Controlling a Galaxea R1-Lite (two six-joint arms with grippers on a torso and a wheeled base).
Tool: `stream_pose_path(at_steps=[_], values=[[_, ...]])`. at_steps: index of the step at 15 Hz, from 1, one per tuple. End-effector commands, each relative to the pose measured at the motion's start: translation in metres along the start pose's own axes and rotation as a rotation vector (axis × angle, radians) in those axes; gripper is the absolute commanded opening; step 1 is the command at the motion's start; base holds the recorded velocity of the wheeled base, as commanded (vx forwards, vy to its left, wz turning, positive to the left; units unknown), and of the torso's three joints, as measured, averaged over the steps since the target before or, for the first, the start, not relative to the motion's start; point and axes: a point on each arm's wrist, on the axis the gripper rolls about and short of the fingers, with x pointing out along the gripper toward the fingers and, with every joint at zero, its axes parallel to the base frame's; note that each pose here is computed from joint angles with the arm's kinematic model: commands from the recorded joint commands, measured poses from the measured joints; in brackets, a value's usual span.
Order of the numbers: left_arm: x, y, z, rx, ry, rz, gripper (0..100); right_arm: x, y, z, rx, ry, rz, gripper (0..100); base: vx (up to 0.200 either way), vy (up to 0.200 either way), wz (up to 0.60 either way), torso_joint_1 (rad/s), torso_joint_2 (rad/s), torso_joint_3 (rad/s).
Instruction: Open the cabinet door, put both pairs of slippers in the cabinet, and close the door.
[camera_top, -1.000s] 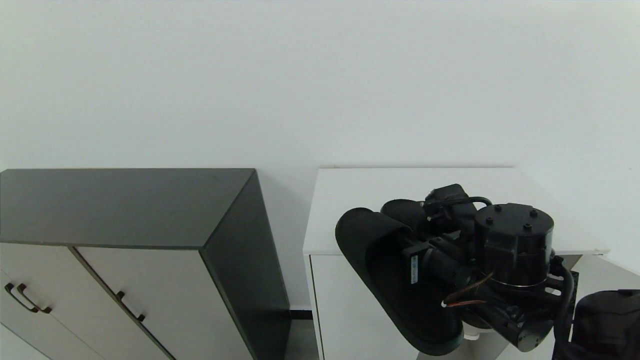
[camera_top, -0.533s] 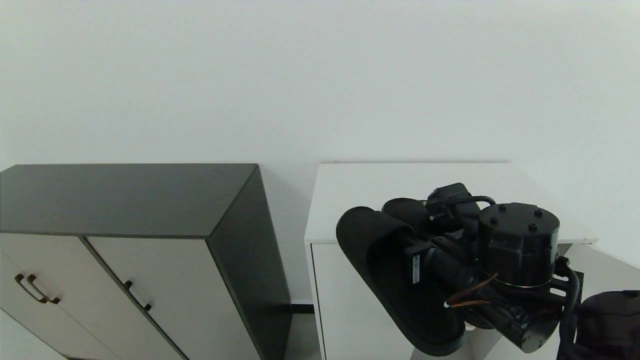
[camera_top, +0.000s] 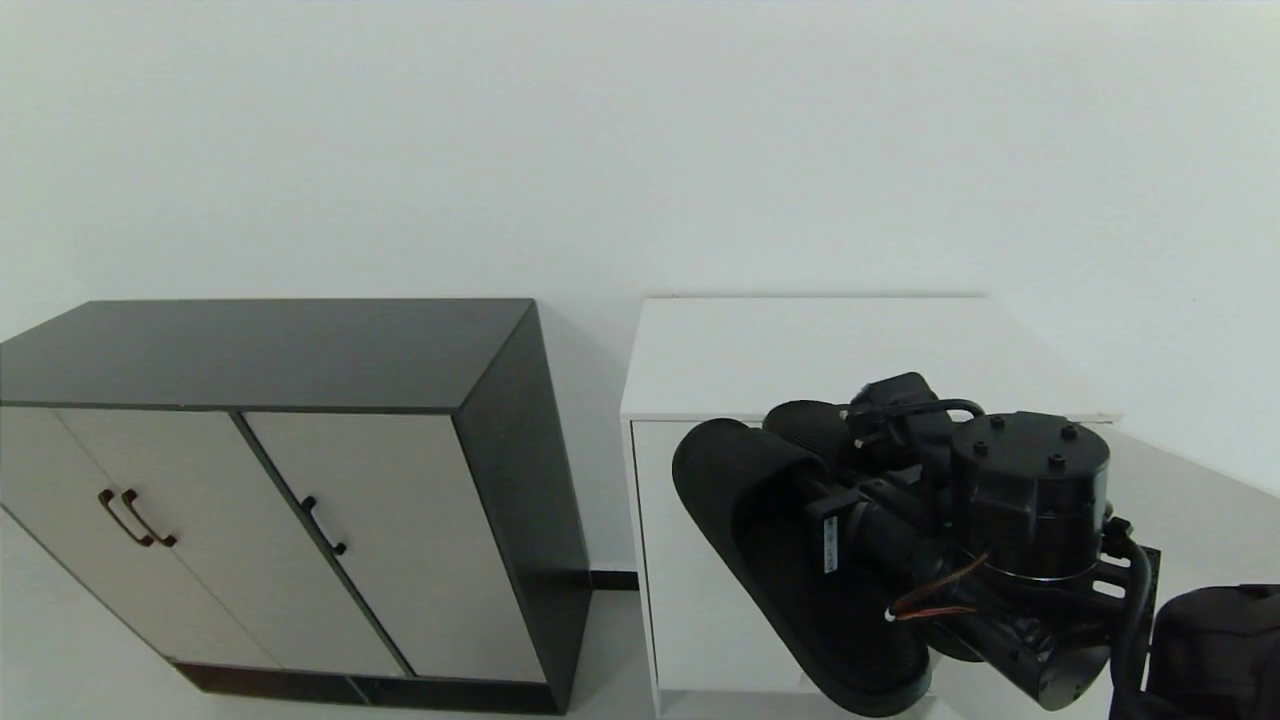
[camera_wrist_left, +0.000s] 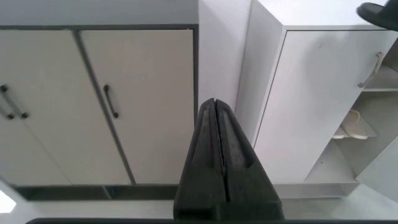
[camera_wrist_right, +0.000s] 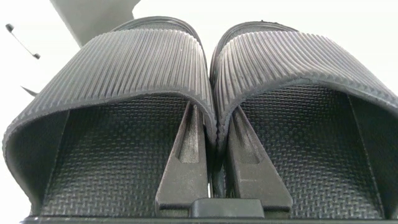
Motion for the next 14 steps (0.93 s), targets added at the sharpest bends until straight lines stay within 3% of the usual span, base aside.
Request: stream_pose_path(at_steps=[1,10,14], values=[[0.0,0.0001,0.0,-0.002,0.0,0.004,0,0.0011,0.0003,-0.0018,-0.003,0.006,-0.001,0,0.0,0.0,0.0,0.0,0.0,0.0],[0.0,0.0,0.0,0.0,0.0,0.001,0,0.0005,-0.0001,-0.0048,-0.006,0.015,0.001,0,0.0,0.0,0.0,0.0,0.0,0.0],[0.0,0.0,0.0,0.0,0.0,0.001,0,0.0029,-0.0007,-0.0066,-0.008,0.02,-0.004,0,0.0,-0.2,0.0,0.0,0.0,0.004]])
